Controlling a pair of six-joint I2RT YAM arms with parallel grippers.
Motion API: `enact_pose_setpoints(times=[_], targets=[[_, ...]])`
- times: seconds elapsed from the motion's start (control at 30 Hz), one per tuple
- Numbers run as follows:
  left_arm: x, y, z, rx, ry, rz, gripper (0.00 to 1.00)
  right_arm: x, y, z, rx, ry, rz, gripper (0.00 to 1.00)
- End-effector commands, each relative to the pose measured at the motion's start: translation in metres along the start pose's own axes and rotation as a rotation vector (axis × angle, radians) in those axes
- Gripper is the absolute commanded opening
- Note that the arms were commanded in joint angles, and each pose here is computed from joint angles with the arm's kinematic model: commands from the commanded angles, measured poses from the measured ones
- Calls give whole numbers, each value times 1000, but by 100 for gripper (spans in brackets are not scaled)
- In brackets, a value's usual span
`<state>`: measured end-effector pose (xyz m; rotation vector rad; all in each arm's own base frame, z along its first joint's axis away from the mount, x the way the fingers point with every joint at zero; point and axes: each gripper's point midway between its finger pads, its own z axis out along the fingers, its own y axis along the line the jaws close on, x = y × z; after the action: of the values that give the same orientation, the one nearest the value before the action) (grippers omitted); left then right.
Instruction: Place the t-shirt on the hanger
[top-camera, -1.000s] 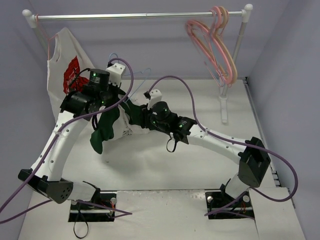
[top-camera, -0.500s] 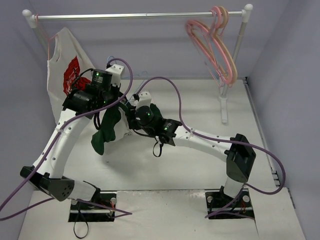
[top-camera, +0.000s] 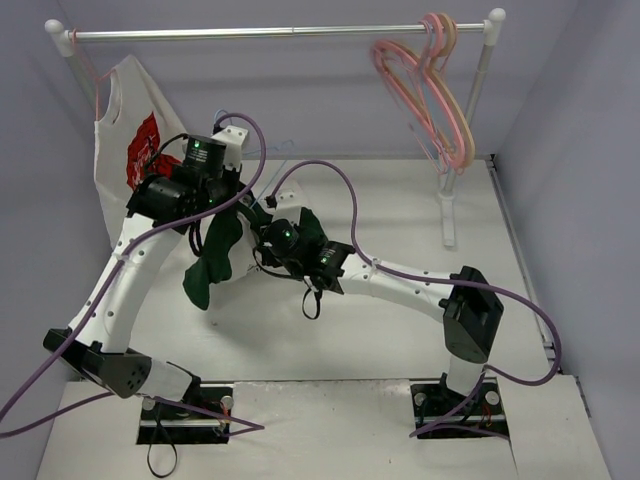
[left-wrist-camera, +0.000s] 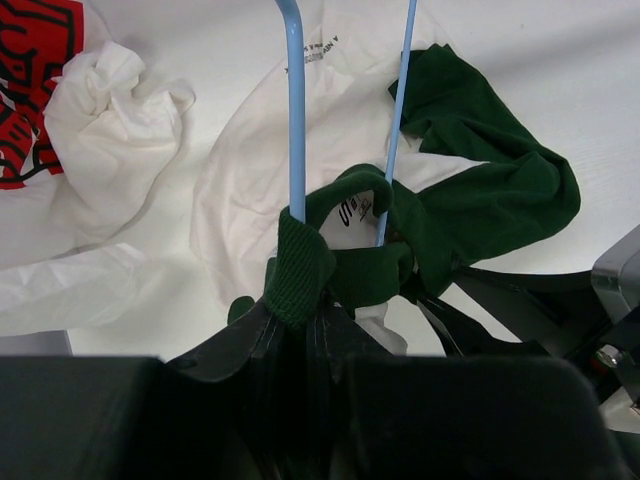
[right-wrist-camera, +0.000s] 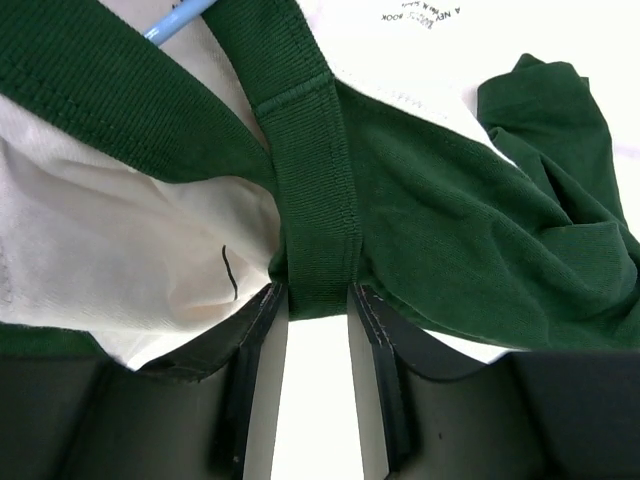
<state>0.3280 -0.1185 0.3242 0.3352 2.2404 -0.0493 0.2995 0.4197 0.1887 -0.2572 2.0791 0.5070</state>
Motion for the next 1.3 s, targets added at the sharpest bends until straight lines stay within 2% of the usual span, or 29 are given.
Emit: enact_pose_setpoints(times=[0.0,0.27,0.6,0.8,0.83,0.97,1.13,1.27], targets=[[-27,4,-17,-17,-100,-42,0,-35,15,-7,-15,-90,62,32],[-24,2,-16,-13,-88,-53,0,-36,15,-2,5,-89,57,38],[-26,3,-20,-9,-99,-55,0,-25,8,4,44,-66,45,31],[-28,1,-21,2,-104,-55,0,-16,9,8,38,-42,40,31],[-27,0,-21,5,-102,-55,0,-16,8,8,38,-41,36,29],[-27,-2,-25,21,-113,-53,0,-21,-2,5,64,-58,14,0],[-27,-2,-36,42,-167,-38,0,-49,-35,-3,75,-103,-19,0],[-22,-4,-45,76,-220,-11,0,-75,-57,-10,-8,-118,-72,0]])
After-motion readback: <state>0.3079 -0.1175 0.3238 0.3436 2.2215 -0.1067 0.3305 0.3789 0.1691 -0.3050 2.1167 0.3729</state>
